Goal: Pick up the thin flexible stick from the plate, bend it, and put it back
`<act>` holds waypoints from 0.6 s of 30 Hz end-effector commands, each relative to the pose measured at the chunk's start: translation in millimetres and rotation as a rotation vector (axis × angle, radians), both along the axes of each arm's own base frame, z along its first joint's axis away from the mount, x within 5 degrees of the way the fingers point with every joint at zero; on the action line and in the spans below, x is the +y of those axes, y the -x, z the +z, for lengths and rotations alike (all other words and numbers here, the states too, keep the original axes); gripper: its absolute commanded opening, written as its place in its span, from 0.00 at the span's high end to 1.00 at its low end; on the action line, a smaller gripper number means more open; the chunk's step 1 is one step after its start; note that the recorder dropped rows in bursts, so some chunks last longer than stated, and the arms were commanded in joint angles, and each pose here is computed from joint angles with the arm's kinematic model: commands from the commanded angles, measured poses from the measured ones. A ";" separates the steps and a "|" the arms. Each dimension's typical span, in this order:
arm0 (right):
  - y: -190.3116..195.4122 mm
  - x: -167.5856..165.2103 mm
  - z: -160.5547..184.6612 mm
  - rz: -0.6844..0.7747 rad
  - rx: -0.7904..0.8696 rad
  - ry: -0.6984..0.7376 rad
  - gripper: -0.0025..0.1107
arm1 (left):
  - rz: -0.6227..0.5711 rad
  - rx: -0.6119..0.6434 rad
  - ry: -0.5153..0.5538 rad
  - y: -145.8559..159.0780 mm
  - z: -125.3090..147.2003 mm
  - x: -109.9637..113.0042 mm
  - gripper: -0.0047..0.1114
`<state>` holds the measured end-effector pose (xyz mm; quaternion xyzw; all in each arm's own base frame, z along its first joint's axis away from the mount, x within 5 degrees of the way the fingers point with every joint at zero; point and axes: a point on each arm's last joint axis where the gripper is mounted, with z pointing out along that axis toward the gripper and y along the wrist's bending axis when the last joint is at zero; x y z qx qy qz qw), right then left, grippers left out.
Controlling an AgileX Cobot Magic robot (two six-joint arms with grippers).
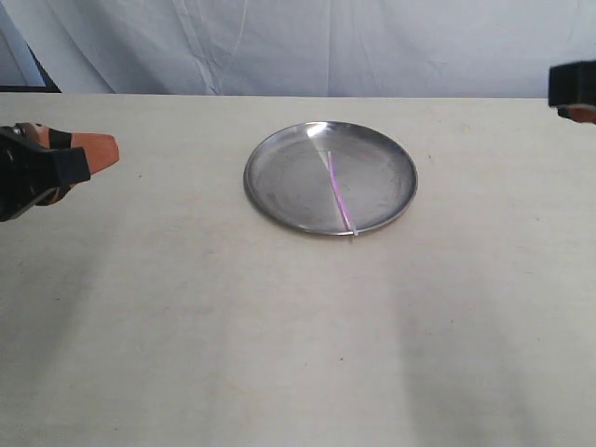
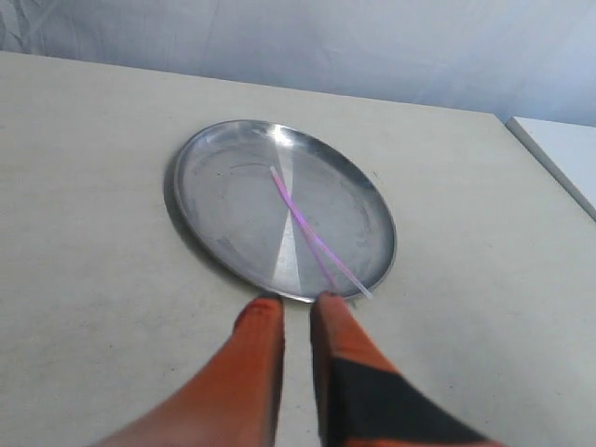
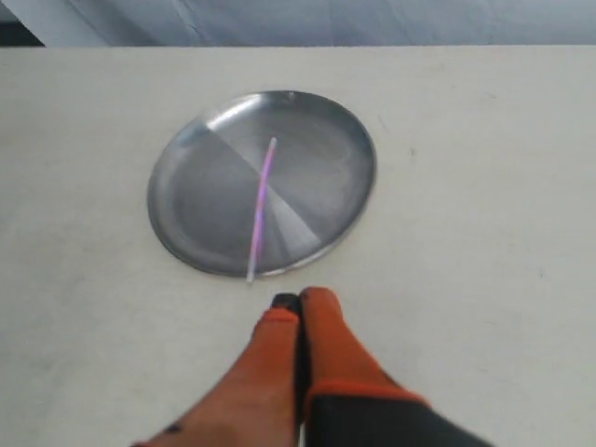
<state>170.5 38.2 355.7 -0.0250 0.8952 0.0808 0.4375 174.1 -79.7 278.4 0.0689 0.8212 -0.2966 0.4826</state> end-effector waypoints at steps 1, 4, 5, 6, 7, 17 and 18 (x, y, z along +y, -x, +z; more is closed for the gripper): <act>25.8 -12.0 -11.0 -0.014 -0.126 0.062 0.99 | 0.003 -0.005 0.000 0.5 0.6 0.3 0.84; 44.1 -14.8 -27.0 0.003 -0.320 0.032 0.99 | 0.003 -0.005 0.000 0.5 0.6 0.2 0.84; 50.2 -15.5 -33.5 0.008 -0.369 0.021 0.99 | -0.001 -0.008 -0.011 0.6 0.3 0.3 0.84; 57.2 -16.2 -42.2 0.015 -0.427 0.007 0.99 | -0.004 -0.010 -0.019 0.7 0.0 0.4 0.84; 64.0 -17.2 -53.6 0.019 -0.455 0.000 0.99 | -0.008 -0.011 -0.023 0.9 -0.1 0.2 0.84; 98.3 -36.5 -142.9 -0.203 -0.652 -0.148 0.99 | -0.007 -0.011 -0.023 0.9 -0.1 0.3 0.84; 100.9 -37.9 -140.2 -0.219 -0.703 -0.150 0.99 | -0.007 -0.011 -0.023 0.9 -0.1 0.3 0.84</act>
